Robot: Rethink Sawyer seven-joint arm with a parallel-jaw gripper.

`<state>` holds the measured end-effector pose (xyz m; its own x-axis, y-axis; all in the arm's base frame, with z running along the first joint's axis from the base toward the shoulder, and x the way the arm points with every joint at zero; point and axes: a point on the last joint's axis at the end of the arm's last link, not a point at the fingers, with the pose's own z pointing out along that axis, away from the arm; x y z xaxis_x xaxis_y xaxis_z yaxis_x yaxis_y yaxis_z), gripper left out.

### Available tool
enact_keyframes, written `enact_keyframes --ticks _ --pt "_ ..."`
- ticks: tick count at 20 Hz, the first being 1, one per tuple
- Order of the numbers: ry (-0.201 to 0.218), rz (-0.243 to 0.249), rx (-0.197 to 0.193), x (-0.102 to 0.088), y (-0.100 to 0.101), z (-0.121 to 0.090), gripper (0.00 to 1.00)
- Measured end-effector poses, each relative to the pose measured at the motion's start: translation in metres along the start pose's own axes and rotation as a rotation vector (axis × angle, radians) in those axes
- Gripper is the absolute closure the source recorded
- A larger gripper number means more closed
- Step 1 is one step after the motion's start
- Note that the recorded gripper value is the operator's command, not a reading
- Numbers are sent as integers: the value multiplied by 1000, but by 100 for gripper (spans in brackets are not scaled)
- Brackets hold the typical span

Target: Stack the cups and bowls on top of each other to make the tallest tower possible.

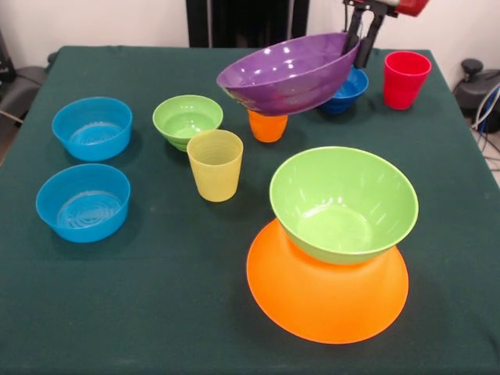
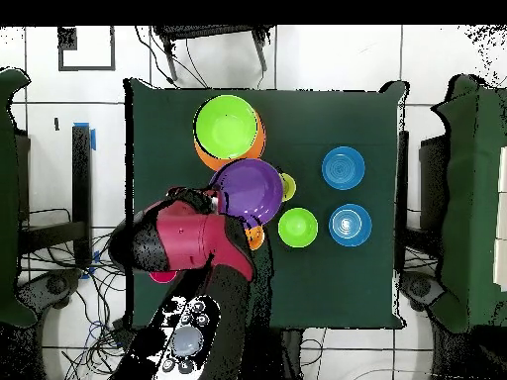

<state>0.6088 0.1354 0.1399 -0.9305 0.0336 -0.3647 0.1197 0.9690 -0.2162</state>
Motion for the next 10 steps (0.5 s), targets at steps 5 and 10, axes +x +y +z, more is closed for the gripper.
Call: enact_keyframes --ticks 5,10 --pt "64 64 -31 -14 -18 9 100" --pt "160 55 3 -33 -18 21 100"
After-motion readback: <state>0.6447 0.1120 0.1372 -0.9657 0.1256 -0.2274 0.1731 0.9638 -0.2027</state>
